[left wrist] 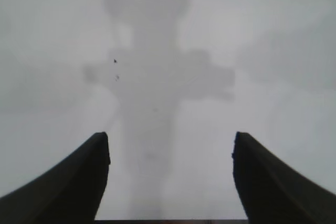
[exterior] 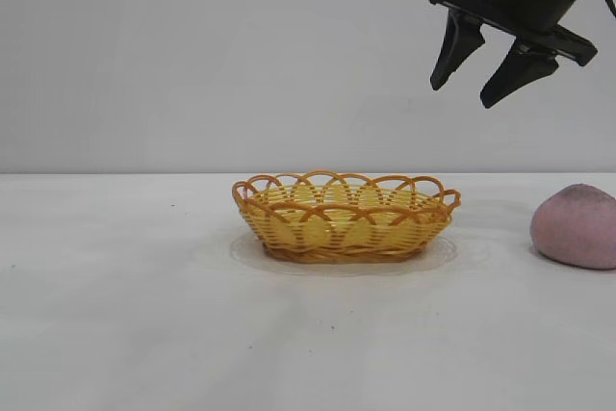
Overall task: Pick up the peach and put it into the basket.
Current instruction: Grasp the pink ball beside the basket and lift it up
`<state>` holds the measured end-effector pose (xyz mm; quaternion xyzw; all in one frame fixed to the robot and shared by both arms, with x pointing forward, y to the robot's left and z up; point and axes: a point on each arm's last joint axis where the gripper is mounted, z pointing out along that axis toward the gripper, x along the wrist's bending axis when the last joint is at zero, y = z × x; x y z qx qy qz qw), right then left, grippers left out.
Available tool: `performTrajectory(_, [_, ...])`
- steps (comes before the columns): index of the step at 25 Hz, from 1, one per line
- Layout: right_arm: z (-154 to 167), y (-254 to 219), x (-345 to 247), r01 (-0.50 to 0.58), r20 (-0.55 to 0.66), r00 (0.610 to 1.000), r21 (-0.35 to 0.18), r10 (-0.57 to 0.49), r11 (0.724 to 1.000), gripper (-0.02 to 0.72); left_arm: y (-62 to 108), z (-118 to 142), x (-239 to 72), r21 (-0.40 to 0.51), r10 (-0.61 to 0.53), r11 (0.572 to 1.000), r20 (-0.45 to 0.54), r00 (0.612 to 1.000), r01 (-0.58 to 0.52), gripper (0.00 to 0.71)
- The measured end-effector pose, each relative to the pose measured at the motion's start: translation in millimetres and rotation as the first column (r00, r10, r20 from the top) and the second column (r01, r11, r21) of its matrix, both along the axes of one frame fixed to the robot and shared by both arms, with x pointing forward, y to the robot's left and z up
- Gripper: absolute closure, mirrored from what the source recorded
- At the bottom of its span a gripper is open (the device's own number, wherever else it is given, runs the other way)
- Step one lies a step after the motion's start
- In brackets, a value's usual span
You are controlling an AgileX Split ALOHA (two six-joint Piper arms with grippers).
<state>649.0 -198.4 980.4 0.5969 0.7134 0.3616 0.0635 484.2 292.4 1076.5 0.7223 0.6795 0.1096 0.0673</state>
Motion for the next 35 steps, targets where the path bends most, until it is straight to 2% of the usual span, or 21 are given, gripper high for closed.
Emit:
performTrajectory(8, [0,1,-1,-0.009,-0.011,1.000,0.003,0.009,1.000,0.253,3.8,-21,-91,-0.024,0.001,1.000,0.052,0.999,0.000,0.230])
performTrajectory(14, [-1,1,-2,-0.020,-0.021,1.000,0.005,0.020,1.000,0.253,6.0,-29,-154,-0.053,0.006,0.999,0.205,0.979,0.005,0.230])
performTrajectory(17, [-1,1,-3,-0.023,-0.025,0.999,0.005,0.023,1.000,0.253,6.1,-29,-181,-0.079,0.012,0.997,0.315,0.949,0.014,0.230])
performTrajectory(20, [-1,1,-3,-0.024,-0.024,0.999,0.005,0.024,1.000,0.253,7.9,-29,-205,-0.081,0.014,0.996,0.434,0.901,0.023,0.230])
performTrajectory(25, [11,1,-6,-0.039,0.000,0.999,-0.006,0.039,0.999,0.253,10.5,-32,-235,-0.078,0.019,0.996,0.612,0.791,0.037,0.230])
performTrajectory(29, [22,0,-11,-0.062,0.018,0.998,-0.023,0.063,0.998,0.253,10.7,-33,-251,-0.074,0.008,0.995,0.695,0.719,0.060,0.230])
performTrajectory(35, [43,-4,-22,-0.128,0.049,0.990,-0.103,0.134,0.986,0.253,8.0,-33,-254,-0.070,-0.021,0.993,0.708,0.706,0.099,0.230])
